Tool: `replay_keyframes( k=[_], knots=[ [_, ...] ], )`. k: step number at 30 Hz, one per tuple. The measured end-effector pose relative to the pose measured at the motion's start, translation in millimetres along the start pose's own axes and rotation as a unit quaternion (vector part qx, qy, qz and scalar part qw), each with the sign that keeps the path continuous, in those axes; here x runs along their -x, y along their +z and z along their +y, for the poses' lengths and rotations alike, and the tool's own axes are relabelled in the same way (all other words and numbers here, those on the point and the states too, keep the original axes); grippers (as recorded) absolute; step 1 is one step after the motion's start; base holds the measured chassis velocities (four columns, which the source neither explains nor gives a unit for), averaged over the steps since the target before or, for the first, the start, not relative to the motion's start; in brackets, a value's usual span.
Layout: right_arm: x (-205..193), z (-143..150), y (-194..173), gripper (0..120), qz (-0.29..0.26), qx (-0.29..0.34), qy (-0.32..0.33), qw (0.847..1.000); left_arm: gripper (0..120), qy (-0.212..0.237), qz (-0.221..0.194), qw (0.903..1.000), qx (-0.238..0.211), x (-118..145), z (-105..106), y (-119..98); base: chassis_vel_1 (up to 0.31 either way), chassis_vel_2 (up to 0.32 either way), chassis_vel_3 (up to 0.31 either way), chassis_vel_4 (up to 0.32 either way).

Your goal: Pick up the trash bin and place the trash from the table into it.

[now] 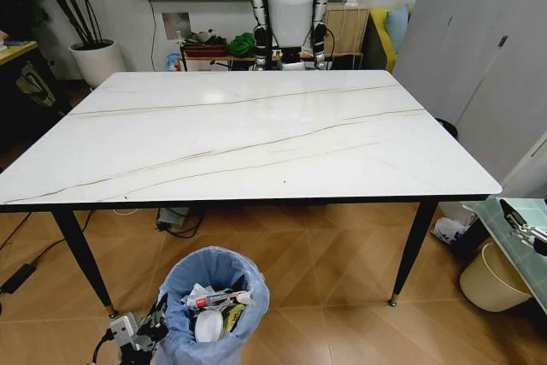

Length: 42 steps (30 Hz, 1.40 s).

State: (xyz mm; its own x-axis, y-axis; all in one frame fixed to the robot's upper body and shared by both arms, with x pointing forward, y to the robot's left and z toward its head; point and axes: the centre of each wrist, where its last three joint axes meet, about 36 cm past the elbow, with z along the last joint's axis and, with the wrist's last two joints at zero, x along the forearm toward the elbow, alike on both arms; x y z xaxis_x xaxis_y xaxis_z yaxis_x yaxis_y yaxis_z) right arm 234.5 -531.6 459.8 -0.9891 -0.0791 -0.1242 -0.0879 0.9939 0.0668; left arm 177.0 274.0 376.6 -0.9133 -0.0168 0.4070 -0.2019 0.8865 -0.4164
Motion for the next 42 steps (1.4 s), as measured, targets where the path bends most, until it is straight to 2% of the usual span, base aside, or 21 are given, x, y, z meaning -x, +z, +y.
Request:
replay_keyframes(
  k=[21, 42],
  knots=[
    [0.0, 0.0, 0.0, 100, 0.0, 0.0, 0.0, 1.0, 0, 0.0, -0.003, 1.0, -0.001, 1.1, -3.5, -1.3, 0.0, 0.0, 0.0, 0.0],
    [0.0, 0.0, 0.0, 100, 0.0, 0.0, 0.0, 1.0, 0, -0.021, 0.015, 0.9995, -0.016, 20.7, 16.4, 13.1, 0.0, 0.0, 0.0, 0.0]
  ],
)
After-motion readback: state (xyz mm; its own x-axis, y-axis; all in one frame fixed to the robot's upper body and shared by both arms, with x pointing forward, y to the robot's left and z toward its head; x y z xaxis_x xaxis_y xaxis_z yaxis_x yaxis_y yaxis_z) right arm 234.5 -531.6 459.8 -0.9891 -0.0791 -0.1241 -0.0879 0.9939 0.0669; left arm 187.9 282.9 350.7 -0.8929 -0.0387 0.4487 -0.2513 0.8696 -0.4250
